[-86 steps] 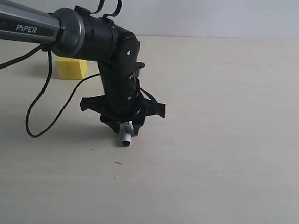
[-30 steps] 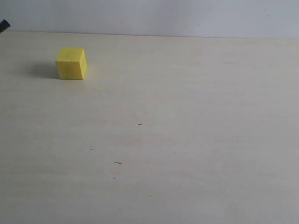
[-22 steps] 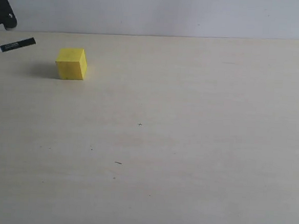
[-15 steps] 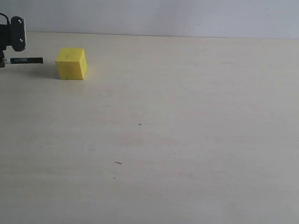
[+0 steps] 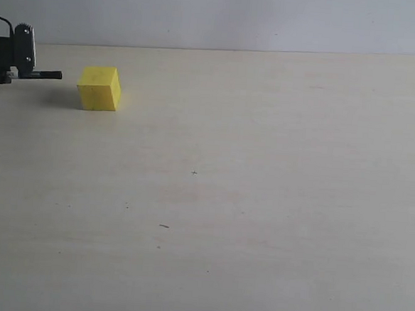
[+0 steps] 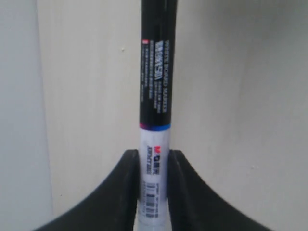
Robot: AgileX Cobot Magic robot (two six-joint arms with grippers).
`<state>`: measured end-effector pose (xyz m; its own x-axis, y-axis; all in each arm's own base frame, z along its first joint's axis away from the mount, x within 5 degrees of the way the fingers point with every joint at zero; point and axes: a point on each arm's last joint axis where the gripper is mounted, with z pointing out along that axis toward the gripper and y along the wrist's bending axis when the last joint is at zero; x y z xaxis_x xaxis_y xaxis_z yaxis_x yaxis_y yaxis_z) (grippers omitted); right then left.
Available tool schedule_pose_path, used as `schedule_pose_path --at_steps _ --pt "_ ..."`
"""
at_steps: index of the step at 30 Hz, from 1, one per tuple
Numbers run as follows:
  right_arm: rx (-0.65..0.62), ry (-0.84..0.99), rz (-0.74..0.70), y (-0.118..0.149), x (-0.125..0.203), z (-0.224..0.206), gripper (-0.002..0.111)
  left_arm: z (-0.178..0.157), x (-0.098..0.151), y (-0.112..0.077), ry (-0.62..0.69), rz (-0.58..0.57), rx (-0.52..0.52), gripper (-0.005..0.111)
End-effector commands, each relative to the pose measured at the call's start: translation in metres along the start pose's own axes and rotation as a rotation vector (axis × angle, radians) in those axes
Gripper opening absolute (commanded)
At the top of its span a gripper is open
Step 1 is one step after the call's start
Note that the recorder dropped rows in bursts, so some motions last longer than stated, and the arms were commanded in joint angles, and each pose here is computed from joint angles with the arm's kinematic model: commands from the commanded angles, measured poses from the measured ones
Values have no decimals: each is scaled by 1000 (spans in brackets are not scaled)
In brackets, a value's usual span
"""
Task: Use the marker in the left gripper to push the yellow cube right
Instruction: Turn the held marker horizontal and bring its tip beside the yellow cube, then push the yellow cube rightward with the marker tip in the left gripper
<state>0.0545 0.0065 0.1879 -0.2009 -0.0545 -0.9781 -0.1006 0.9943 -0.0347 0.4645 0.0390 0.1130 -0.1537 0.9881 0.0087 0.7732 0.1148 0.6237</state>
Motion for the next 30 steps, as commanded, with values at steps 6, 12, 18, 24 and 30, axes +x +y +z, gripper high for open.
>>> schedule_pose_path --at_steps 6,12,18,24,30 --pt "-2 -7 -5 0 1 0 0 0 -54 -8 -77 77 4 0" --pt "-2 -7 -5 0 1 0 0 -8 -97 -15 -131 145 13 0" --pt "-2 -7 -5 0 1 0 0 -17 -82 -7 -99 86 27 0" --pt "-2 -7 -5 0 1 0 0 -23 -67 -13 -30 77 152 0" --pt "-2 -7 -5 0 1 0 0 -27 -84 -21 -36 122 195 0"
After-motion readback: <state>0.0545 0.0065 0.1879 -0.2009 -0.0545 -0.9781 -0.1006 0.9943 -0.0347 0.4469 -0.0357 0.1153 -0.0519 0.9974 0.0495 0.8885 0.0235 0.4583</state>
